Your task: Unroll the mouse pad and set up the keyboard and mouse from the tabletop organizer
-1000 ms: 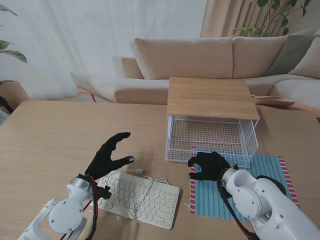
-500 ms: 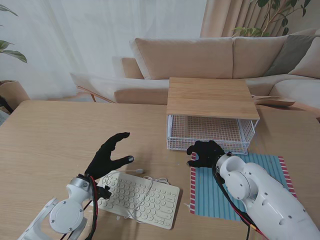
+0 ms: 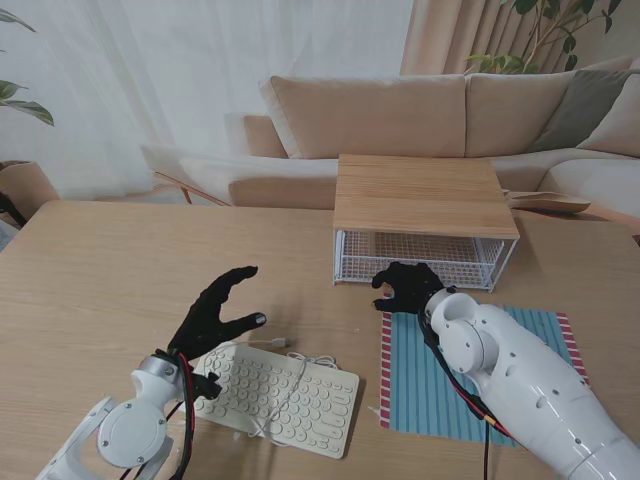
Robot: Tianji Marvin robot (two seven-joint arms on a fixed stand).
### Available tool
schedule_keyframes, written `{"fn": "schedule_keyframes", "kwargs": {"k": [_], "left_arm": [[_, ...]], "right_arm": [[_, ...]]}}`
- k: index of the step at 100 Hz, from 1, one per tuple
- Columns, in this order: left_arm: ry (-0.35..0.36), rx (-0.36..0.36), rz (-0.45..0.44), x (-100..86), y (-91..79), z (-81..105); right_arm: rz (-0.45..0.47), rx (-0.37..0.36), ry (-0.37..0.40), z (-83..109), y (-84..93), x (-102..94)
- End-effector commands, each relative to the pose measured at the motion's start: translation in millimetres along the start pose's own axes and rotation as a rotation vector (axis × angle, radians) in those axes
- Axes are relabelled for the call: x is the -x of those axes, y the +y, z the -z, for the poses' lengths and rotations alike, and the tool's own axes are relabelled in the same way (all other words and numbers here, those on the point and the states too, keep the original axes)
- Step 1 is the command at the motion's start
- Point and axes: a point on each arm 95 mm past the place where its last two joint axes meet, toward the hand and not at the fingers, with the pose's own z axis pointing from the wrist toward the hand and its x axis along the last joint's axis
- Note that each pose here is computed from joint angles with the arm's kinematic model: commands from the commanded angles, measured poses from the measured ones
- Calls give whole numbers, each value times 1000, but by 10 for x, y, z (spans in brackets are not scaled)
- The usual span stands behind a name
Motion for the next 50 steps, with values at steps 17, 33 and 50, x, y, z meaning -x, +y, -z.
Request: {"fn": "schedule_keyframes", "kwargs": {"k": [17,33,50], "left_arm": [[-12,15,4,19,35,15],[-13,14,5,21,36,10],[-16,11,3,24,33,2]], "right_arm": [[-9,31,-11,-136,83,-27],[-30,39,-13,-112,74,-39],[-61,94,35,106,73,-146]]}}
